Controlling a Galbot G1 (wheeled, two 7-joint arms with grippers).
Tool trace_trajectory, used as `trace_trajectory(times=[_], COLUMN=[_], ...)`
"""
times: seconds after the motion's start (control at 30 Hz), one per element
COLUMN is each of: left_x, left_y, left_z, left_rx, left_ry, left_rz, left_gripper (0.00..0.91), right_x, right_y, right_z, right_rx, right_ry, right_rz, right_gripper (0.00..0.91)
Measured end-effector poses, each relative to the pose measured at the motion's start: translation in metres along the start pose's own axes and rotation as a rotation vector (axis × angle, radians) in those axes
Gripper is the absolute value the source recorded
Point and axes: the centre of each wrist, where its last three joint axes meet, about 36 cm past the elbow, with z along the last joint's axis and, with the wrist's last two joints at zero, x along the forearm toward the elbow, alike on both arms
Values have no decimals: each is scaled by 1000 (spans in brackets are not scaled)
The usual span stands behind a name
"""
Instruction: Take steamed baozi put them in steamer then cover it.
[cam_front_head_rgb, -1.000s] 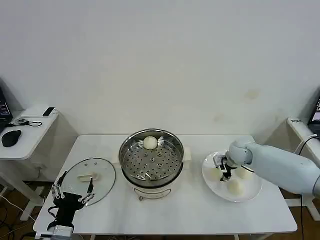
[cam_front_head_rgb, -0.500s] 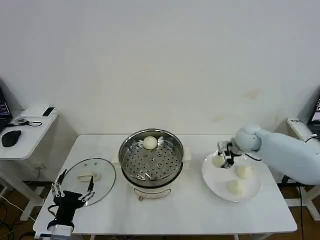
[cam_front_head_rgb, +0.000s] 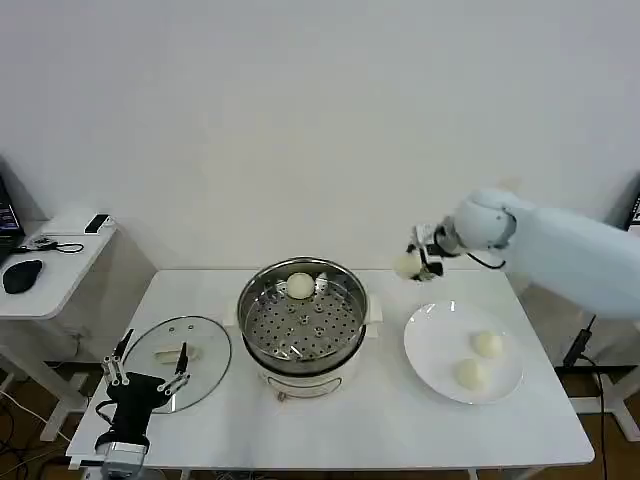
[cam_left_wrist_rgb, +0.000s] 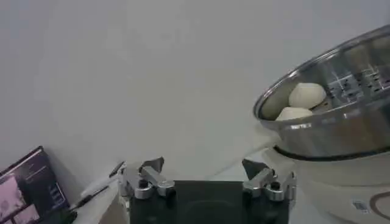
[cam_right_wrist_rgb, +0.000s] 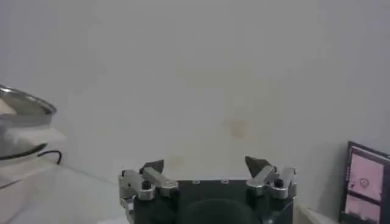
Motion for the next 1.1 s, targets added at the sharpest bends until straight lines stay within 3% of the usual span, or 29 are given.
trace_trajectory(times=[0.33, 0.6, 1.1], left_x=[-1, -2, -1], left_y=[5, 8, 10], left_z=[3, 4, 2], left_rx=[-12, -13, -8], left_ry=[6, 8, 6], left_rz=[-10, -22, -35], left_gripper=[907, 907, 907], right_x=[-20, -45, -100], right_y=[-5, 6, 34], right_z=[-95, -161, -224], right_rx=[-15, -46, -76], right_ry=[-94, -128, -127], right_rz=[-40, -97, -178], right_gripper=[675, 665, 675])
